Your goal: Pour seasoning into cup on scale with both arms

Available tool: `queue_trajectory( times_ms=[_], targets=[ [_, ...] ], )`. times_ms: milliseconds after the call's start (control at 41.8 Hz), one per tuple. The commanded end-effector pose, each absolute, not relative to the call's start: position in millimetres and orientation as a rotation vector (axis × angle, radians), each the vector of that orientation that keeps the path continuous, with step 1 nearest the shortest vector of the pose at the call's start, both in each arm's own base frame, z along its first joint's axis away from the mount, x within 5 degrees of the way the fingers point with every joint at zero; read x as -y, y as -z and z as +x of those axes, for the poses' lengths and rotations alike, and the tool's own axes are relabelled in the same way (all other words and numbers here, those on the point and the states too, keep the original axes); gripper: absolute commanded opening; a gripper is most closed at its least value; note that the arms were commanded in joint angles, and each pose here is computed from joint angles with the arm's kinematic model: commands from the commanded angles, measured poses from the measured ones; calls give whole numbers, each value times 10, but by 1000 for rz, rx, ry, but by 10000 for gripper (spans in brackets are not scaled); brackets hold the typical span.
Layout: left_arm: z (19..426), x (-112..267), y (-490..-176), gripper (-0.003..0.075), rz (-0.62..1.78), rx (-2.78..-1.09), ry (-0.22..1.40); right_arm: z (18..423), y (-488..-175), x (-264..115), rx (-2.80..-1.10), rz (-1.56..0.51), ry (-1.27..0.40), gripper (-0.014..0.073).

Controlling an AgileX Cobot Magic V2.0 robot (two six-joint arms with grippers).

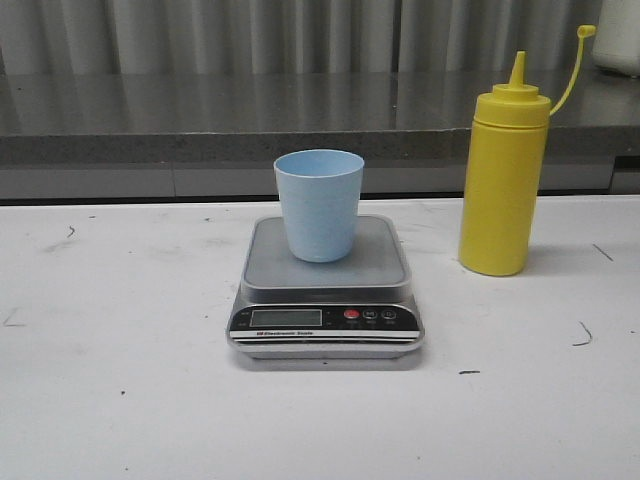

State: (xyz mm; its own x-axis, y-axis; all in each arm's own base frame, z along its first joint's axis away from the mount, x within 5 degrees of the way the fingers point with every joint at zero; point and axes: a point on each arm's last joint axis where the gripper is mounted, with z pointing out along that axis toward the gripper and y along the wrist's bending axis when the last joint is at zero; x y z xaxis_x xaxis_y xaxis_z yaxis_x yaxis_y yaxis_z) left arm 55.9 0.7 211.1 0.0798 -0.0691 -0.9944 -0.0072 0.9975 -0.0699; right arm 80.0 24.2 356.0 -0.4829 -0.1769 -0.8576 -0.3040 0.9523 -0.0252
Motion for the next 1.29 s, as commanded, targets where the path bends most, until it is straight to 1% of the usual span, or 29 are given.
queue_trajectory(
  times_ms=[0, 72, 239, 263, 359, 502, 574, 741, 860, 1195, 1267],
  targets=[
    [549, -15, -2119, -20, -73, -1412, 47, 796, -3533, -177, -1849, -331, -60, -119],
    [549, -15, -2119, -20, -73, -1412, 47, 755, -3353, -132, -1721, -275, -24, -119],
    [549, -15, -2119, -20, -73, -1412, 47, 638, -2839, -50, -1524, -163, 44, -119],
    [549, -15, -2119, -20, -73, -1412, 47, 623, -2723, -43, -1510, -153, 50, -119],
    [549, -15, -2119, -20, -73, -1412, 47, 554, -2456, -27, -1440, -130, 67, -119],
    [549, -15, -2119, -20, -73, -1412, 47, 541, -2126, -8, -1424, -99, 91, -119],
    [549, -15, -2119, -20, -73, -1412, 47, 550, -2076, -7, -1476, -94, 84, -119],
    [549, -15, -2119, -20, -73, -1412, 47, 549, -2076, -7, -1477, -30, 13, -119],
    [549, -15, -2119, -20, -73, -1412, 47, 549, -2076, -7, -1478, -34, 17, -119],
    [549, -15, -2119, -20, -73, -1412, 47, 544, -2121, -4, -1427, -42, 33, -119],
    [549, -15, -2119, -20, -73, -1412, 47, 542, -2136, -3, -1410, -24, 14, -119]
  ],
)
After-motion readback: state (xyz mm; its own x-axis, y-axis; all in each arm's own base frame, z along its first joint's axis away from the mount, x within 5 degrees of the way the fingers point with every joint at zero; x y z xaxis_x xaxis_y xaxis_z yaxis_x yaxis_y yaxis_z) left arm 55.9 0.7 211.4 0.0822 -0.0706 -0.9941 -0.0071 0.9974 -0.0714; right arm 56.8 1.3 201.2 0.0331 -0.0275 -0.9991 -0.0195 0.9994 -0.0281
